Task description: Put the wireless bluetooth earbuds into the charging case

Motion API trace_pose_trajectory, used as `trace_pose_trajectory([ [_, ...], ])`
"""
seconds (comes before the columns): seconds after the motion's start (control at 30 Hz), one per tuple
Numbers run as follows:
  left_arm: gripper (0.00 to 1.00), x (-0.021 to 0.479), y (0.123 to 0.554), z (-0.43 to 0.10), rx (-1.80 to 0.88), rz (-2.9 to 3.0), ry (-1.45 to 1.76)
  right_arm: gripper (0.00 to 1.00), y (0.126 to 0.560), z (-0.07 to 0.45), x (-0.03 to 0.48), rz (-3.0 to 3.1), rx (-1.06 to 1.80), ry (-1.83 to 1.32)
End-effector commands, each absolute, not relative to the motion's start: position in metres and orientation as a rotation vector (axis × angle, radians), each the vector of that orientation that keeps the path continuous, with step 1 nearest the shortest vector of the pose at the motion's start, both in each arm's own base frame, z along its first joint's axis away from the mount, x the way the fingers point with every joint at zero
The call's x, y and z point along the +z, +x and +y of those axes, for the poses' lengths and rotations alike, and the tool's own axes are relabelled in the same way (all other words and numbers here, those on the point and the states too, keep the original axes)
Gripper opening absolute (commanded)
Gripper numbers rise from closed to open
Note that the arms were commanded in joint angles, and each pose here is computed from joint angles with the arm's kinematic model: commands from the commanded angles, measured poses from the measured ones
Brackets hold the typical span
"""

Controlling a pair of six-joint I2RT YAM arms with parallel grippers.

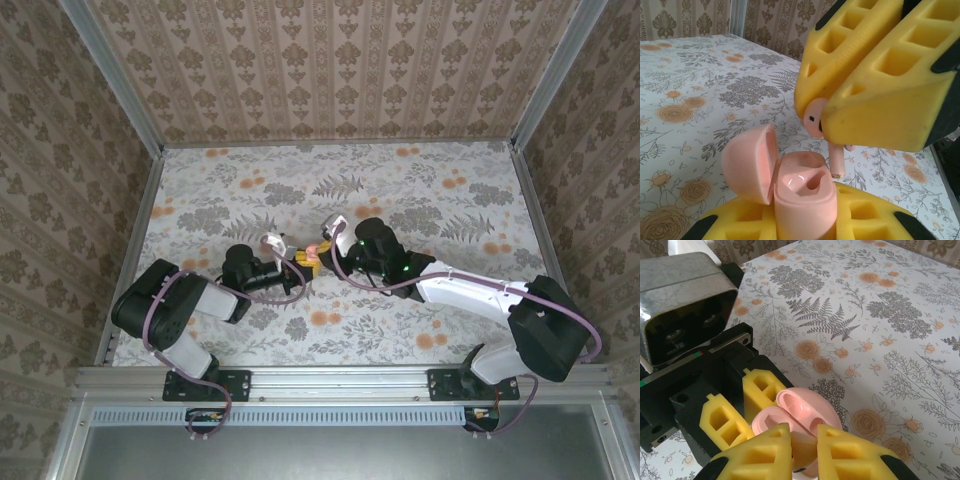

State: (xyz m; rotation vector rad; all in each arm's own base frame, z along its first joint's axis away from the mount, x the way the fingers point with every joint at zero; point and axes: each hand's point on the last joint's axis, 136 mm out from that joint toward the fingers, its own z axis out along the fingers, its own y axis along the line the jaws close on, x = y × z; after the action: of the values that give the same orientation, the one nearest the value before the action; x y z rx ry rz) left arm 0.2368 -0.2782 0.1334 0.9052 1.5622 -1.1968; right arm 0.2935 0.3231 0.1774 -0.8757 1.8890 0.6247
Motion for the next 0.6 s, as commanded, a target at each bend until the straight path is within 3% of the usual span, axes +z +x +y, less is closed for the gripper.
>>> trace_pose_trajectory([
  [0.0, 0.16, 0.1508, 0.2321, -0.2821, -1.227, 1.492, 0.931, 0.14, 0.2951, 0.3349, 0.1997, 1.818, 0.644, -0.903],
  [0.57, 0.16, 0.1594, 0.2274, -0.2822, -1.246, 1.472, 0.934, 0.15, 0.2995, 0.3312, 0.1967, 1.813, 0.469, -0.97],
])
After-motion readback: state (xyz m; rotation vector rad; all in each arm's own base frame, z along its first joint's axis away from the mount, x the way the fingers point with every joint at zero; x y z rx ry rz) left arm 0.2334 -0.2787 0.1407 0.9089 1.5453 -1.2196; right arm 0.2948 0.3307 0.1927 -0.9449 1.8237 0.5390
